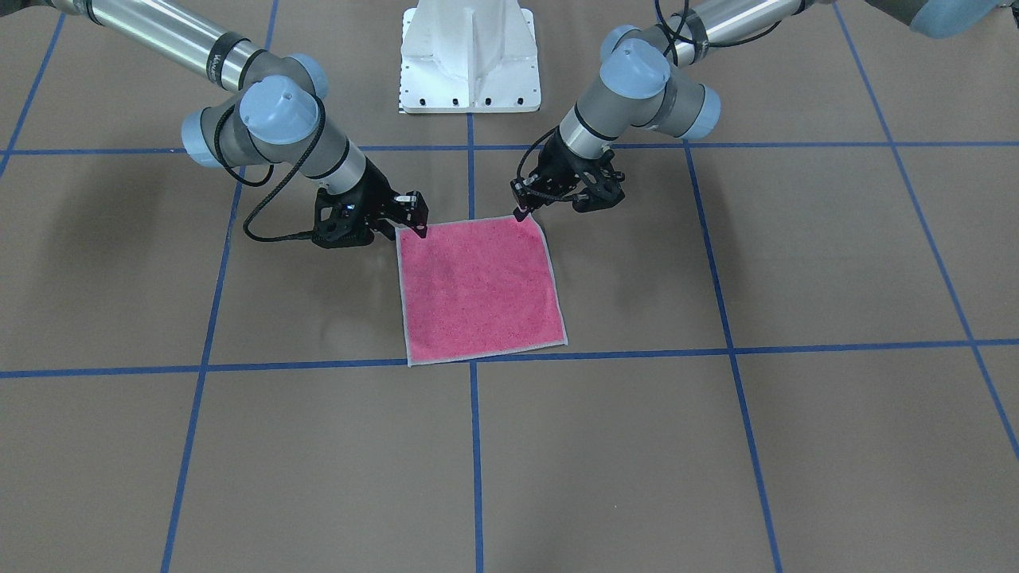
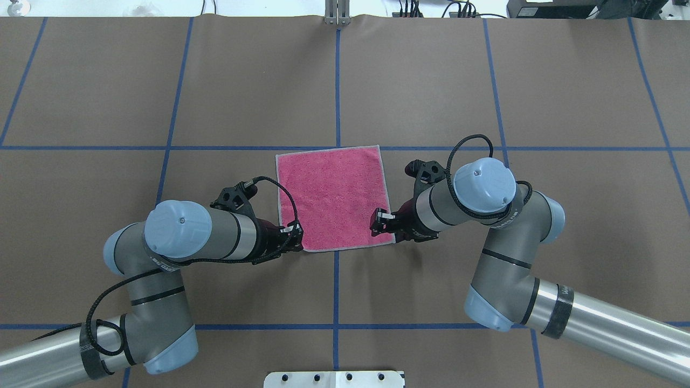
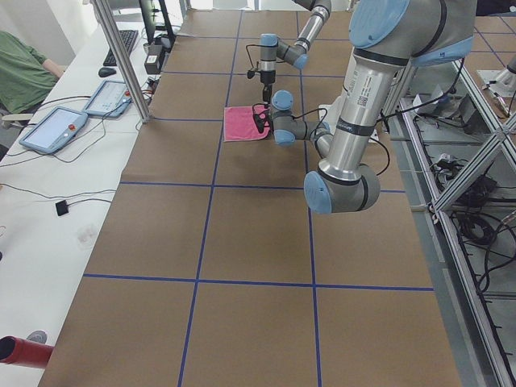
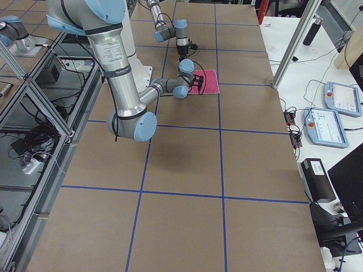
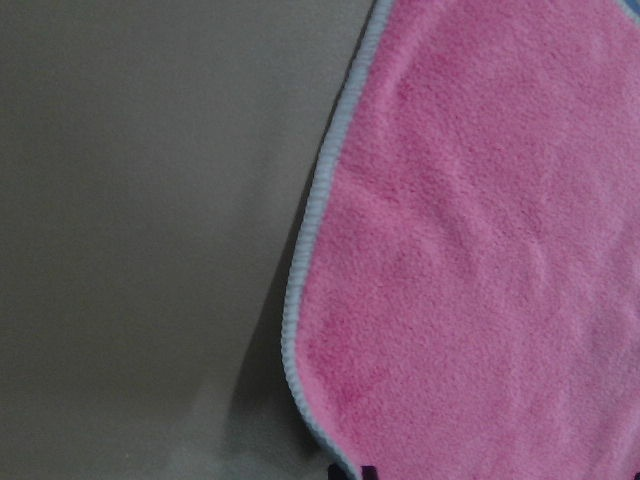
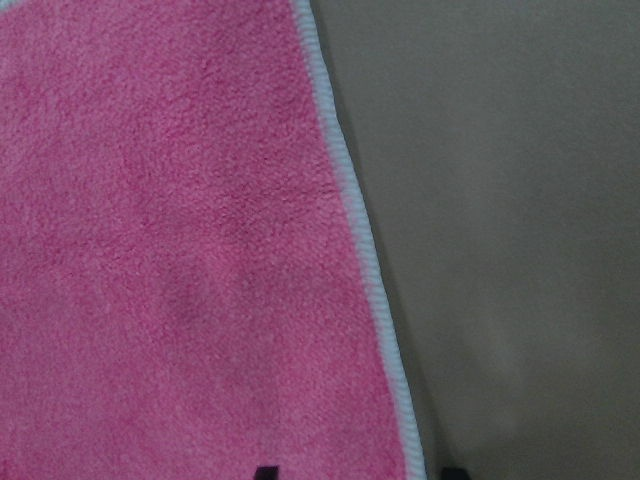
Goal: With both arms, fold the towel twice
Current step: 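Grasp the near towel corners with both grippers and lift them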
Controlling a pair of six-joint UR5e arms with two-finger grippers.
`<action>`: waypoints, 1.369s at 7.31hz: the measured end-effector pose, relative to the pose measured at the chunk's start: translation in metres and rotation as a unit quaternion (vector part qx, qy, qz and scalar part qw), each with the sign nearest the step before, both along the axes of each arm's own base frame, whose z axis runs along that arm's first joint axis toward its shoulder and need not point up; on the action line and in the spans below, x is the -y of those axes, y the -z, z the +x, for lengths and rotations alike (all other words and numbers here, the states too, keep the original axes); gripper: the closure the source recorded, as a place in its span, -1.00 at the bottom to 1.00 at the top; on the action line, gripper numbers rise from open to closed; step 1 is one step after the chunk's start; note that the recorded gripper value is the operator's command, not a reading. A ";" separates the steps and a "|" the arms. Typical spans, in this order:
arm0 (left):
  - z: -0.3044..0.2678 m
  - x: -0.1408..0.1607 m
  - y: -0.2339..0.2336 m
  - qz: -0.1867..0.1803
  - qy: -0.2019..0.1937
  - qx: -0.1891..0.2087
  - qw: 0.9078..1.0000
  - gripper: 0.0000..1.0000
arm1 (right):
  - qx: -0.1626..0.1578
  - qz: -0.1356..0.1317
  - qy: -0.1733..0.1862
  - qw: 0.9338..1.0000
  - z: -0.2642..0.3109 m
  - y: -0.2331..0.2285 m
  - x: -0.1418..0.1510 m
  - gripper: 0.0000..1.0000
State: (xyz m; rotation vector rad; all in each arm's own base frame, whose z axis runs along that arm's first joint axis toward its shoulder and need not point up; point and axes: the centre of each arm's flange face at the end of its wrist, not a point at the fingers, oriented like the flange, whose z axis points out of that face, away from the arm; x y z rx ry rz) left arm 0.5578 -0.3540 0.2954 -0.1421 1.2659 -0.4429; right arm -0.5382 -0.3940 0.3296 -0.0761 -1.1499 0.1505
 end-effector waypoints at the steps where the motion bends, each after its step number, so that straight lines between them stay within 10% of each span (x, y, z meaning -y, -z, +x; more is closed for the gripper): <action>1: 0.000 0.000 0.000 0.000 0.000 0.000 1.000 1.00 | 0.000 -0.001 0.000 1.000 0.000 0.000 0.000 1.00; 10: -0.002 0.001 0.004 0.001 0.001 -0.003 1.000 1.00 | 0.012 0.001 0.000 1.000 0.004 0.009 0.000 1.00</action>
